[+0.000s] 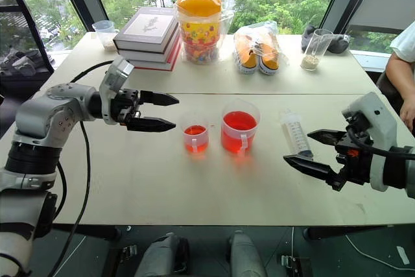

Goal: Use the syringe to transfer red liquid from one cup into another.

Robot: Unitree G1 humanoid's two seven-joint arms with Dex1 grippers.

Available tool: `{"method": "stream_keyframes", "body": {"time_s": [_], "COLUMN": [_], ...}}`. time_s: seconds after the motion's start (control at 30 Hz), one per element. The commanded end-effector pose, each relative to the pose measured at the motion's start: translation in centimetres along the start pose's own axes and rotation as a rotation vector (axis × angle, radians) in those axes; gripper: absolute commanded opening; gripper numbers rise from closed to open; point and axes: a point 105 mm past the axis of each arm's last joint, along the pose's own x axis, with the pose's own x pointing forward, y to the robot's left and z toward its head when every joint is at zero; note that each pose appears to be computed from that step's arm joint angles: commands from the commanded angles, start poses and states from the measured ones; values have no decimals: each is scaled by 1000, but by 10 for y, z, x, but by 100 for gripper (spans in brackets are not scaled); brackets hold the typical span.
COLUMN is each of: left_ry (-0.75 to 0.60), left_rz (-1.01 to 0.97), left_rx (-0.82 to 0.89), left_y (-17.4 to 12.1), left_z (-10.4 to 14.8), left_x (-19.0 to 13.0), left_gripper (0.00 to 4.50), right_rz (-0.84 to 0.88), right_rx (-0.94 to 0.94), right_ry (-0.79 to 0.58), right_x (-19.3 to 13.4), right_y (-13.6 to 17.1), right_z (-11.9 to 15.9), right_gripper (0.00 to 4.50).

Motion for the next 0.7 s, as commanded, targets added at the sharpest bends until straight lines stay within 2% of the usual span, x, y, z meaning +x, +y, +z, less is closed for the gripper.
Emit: {"method": "stream_keyframes", "body": {"time_s": [0.03, 0.37, 0.53, 0.7], "left_ry": [-19, -33, -52, -64], "left_rz": [-5, 22, 22, 13], "left_rx": [67, 81, 101, 122], "left_y": [0, 0, 5, 4], "left_z": [15, 9, 15, 18], "left_x": [0, -2, 3, 10], "left_gripper": [450, 450, 450, 450], "right_rz": [-17, -62, -142, -215], "right_rx": [-30, -25, 49, 176], "right_ry": [-41, -20, -22, 57], "right_x": [-3, 1, 11, 34], "right_y": [-1, -15, -45, -76], "right_z": [11, 13, 25, 16], "right_gripper": [448, 448, 448, 448]}}
